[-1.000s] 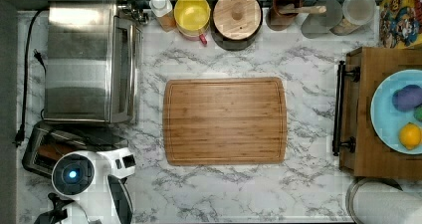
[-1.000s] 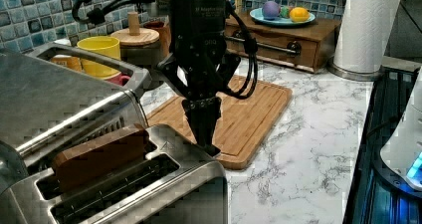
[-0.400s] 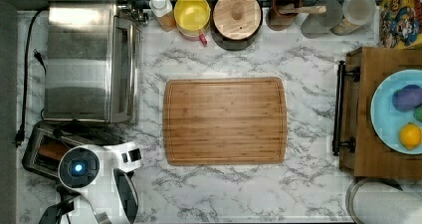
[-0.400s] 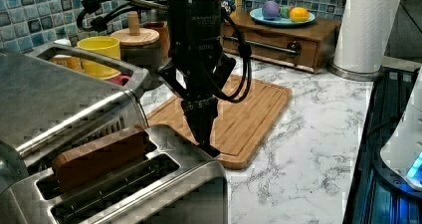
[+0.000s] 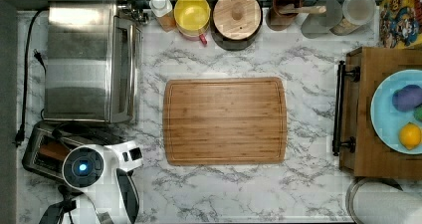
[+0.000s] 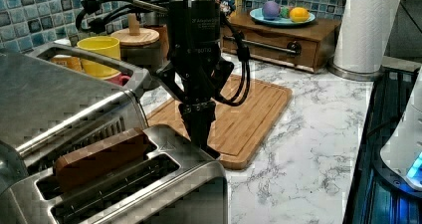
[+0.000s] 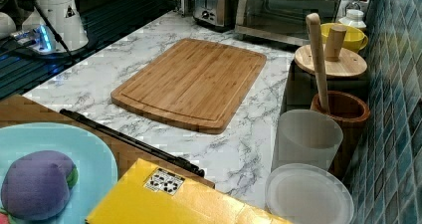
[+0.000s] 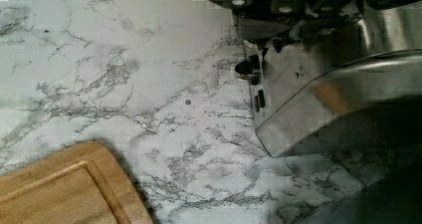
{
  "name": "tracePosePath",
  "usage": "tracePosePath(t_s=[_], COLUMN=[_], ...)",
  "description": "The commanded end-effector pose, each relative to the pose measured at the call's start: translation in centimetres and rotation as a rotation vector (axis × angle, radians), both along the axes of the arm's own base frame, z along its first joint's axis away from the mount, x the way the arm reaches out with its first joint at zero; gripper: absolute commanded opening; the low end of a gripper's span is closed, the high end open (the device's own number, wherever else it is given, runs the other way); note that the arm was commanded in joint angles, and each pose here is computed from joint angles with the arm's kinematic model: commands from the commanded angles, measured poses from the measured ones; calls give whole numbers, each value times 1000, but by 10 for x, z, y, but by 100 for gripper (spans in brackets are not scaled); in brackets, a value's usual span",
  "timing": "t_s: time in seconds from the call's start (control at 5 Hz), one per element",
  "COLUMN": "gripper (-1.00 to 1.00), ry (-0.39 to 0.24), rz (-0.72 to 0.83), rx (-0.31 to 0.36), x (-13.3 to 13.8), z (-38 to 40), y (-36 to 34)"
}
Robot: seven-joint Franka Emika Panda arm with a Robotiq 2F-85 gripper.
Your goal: Turn on the toaster.
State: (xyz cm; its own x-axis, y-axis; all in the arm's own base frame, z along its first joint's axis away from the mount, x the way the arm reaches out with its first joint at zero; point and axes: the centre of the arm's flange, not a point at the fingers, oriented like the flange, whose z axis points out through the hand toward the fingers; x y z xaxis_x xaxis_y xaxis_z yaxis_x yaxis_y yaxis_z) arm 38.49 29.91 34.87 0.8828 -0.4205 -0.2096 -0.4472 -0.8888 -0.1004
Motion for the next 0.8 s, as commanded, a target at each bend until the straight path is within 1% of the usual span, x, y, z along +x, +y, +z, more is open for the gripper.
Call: tracePosePath(t_s=[0.2,0.4,0.6,0.8], gripper=[-100,-100,-100,-100], ry=[130,226,224,202], rz=[190,222,201,190], rx=[-107,-146,-136,-131], x=[-48,-64,-89,-118], z=[-65,-101,-118,-137], y=[35,28,10,-4])
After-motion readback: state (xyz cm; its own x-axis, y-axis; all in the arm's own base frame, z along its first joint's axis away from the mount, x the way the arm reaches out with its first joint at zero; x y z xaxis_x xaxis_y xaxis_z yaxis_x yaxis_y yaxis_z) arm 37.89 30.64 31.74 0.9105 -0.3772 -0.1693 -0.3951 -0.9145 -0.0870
